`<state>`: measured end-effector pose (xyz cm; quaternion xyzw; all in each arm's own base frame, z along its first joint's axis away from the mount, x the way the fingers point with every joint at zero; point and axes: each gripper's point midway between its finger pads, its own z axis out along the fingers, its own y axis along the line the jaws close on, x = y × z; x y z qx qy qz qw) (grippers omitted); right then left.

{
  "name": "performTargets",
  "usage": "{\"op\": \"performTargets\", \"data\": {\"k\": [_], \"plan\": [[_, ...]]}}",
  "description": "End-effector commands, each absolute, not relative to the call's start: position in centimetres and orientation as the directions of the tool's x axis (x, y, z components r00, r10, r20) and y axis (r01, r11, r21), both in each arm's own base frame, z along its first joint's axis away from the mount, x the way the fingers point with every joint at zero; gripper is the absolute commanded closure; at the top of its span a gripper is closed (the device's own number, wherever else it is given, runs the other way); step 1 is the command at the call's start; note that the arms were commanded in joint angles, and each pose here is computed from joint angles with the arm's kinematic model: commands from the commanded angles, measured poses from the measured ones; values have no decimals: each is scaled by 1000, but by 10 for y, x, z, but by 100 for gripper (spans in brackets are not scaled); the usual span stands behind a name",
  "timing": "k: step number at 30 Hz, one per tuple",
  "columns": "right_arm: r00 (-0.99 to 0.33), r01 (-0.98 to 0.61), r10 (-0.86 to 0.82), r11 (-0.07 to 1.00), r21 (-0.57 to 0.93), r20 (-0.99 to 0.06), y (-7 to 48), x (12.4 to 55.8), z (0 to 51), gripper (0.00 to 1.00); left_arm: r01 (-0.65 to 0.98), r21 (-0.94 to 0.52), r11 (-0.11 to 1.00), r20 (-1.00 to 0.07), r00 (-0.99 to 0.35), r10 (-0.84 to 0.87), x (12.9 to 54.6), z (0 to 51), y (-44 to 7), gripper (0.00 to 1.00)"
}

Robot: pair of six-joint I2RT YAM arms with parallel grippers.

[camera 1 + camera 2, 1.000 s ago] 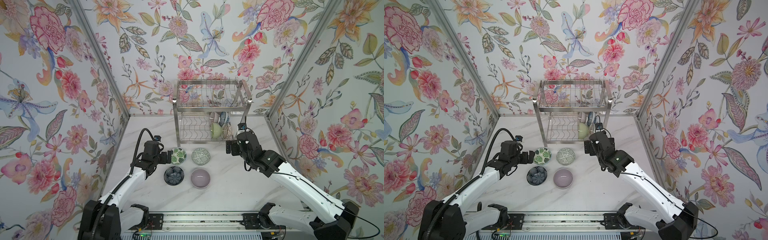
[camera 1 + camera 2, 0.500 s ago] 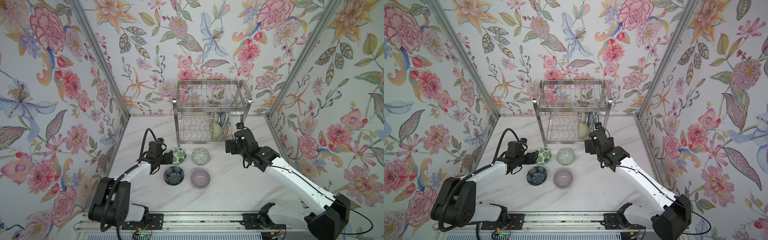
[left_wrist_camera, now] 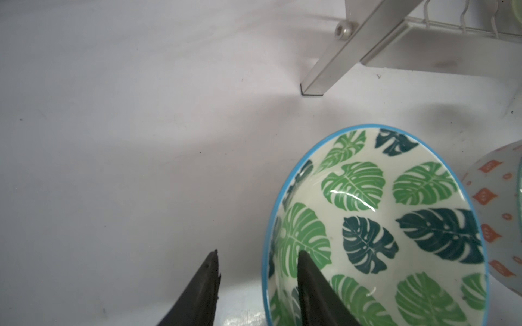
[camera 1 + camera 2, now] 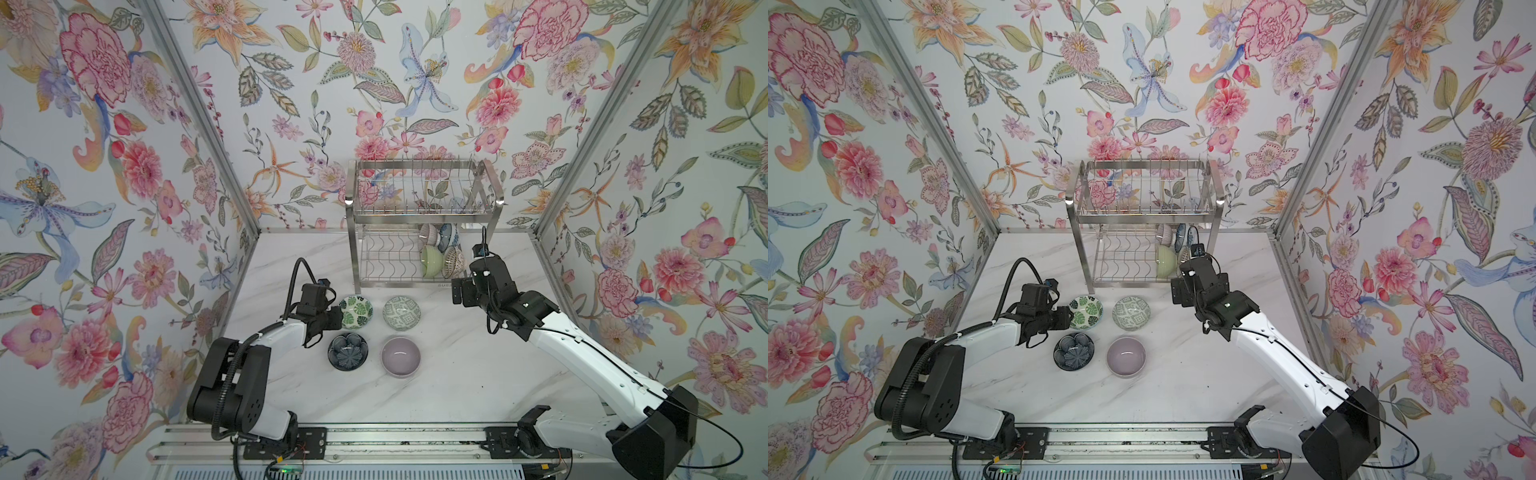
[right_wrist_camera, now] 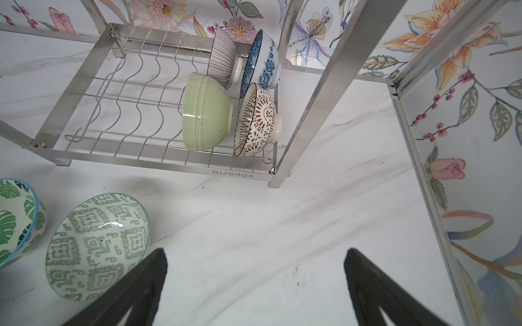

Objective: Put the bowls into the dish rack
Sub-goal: 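Lower the left gripper onto the green-leaf bowl rim and close it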

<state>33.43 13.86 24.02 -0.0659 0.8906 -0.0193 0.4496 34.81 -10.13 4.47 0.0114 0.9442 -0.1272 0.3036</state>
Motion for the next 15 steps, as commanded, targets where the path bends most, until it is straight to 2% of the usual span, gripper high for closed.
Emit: {"op": "performTargets", "data": {"k": [1, 9, 15], "plan": [[-585, -109, -139, 990, -93, -799, 140, 338, 239, 1, 108, -261, 959, -601, -796, -74, 363, 56, -106, 61], [-586, -110, -138, 990, -90, -798, 139, 339, 237, 1, 101, -257, 961, -595, -800, -75, 369, 53, -107, 80], [-585, -111, -137, 990, -89, -800, 137, 337, 237, 1, 91, -236, 967, -601, -796, -72, 371, 55, -103, 100]]}}
